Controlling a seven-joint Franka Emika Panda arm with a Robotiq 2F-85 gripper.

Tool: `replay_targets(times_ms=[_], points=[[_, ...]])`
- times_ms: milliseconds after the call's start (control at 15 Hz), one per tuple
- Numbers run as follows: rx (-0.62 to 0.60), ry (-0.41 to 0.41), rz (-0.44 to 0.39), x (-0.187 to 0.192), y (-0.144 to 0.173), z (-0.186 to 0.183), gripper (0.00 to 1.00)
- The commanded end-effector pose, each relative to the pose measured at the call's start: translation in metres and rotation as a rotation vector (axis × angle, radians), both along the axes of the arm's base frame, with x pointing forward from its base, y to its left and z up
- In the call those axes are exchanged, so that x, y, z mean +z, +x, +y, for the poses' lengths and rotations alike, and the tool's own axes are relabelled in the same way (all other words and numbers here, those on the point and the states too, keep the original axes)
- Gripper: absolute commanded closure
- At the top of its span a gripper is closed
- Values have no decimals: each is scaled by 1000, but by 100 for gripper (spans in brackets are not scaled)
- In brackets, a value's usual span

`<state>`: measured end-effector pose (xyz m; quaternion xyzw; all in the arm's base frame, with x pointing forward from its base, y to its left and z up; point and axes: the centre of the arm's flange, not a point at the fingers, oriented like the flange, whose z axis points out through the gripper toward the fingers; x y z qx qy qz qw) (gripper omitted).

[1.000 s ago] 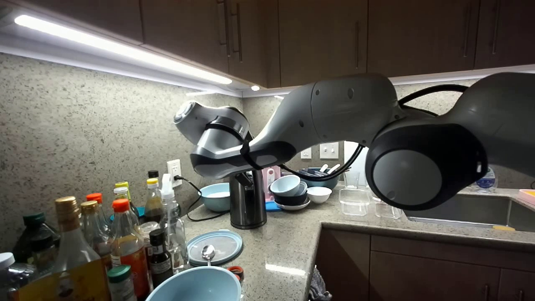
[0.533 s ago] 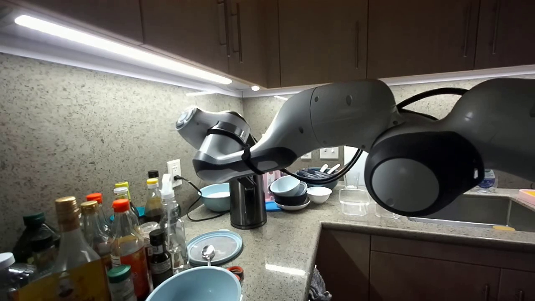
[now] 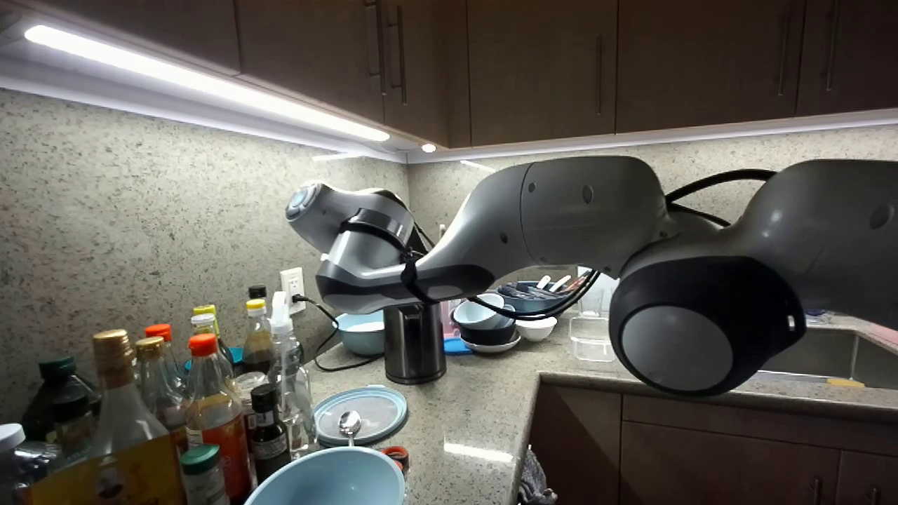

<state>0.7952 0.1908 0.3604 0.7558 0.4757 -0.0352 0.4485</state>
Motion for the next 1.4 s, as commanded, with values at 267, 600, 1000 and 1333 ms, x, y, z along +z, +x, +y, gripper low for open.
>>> replay_targets(times_ms=[267, 600, 1000, 1333], points=[[-25, -44, -29, 12, -1, -4, 0], [-26, -46, -29, 12, -1, -4, 0], [-27, -46, -29, 12, -1, -4, 0], [-17, -28, -4, 8, 7, 15, 0]])
